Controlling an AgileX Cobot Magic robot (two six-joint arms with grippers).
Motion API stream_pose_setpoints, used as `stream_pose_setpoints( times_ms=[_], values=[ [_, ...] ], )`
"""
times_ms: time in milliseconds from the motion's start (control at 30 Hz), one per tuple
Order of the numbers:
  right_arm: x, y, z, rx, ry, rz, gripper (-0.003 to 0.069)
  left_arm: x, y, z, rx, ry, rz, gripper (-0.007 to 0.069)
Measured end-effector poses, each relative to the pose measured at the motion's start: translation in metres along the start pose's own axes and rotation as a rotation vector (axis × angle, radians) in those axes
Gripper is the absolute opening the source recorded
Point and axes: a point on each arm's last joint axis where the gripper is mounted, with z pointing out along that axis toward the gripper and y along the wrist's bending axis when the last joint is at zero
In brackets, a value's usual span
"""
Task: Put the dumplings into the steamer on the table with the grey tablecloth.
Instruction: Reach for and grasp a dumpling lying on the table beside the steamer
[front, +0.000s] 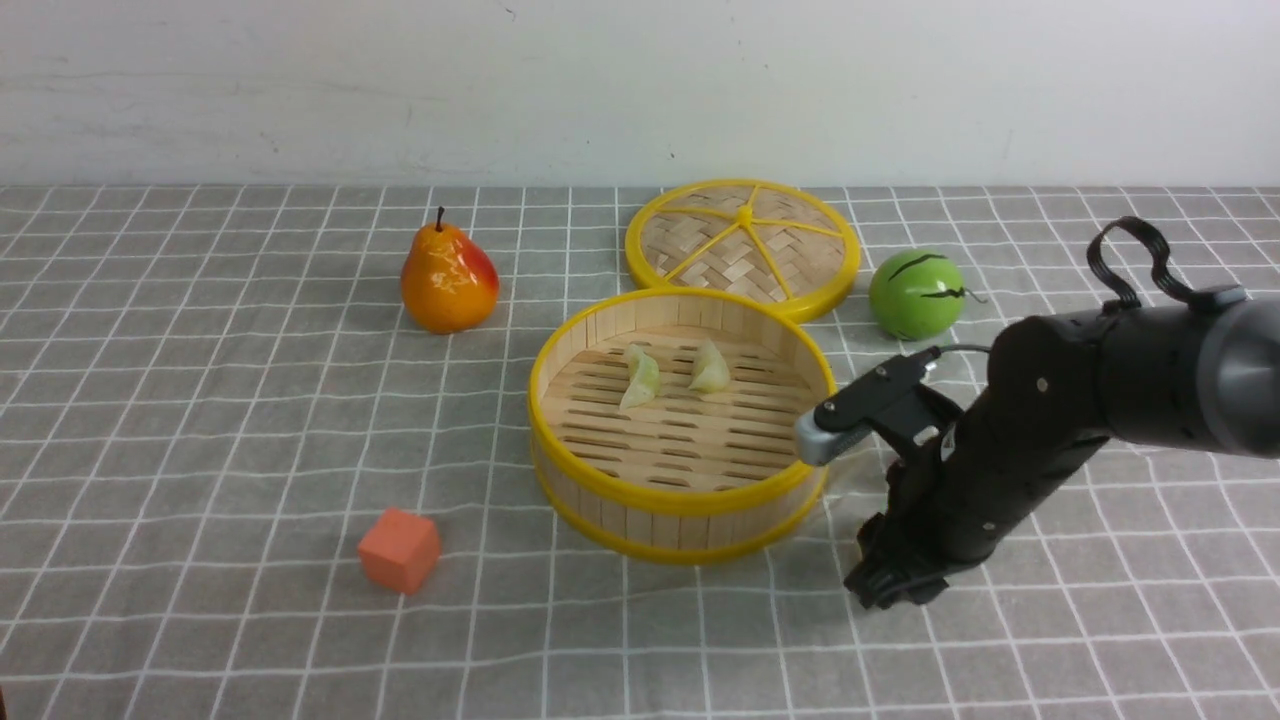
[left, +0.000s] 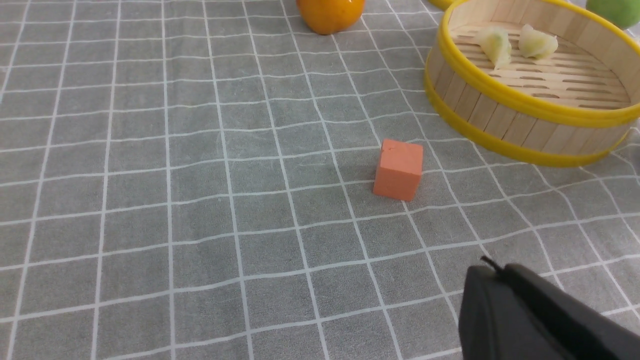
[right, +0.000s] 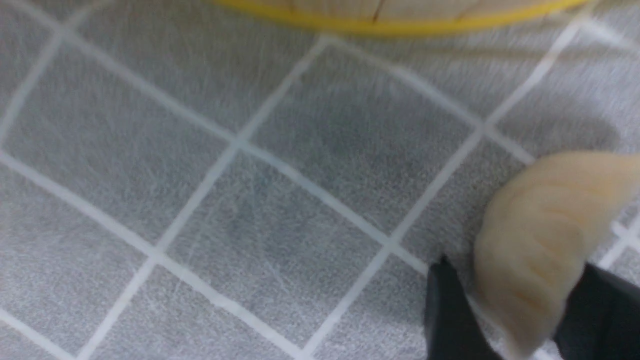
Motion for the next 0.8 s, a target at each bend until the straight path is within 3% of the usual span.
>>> stream_pose_setpoints(
  times_ms=[500, 600, 700, 800],
  values=[
    [-0.002, 0.002, -0.021, 0.000, -0.027, 0.036, 0.0038, 0.000, 0.000, 0.000, 0.000, 0.000, 0.000, 0.0028],
    [-0.004, 0.002, -0.024, 0.005, -0.047, 0.086, 0.0055, 0.000, 0.000, 0.000, 0.000, 0.000, 0.000, 0.0031],
    [-0.007, 0.001, -0.025, 0.013, -0.078, 0.137, 0.0131, 0.000, 0.000, 0.000, 0.000, 0.000, 0.000, 0.0036],
    [-0.010, 0.000, -0.026, 0.018, -0.107, 0.172, 0.0263, 0.000, 0.000, 0.000, 0.000, 0.000, 0.000, 0.0039]
  ],
)
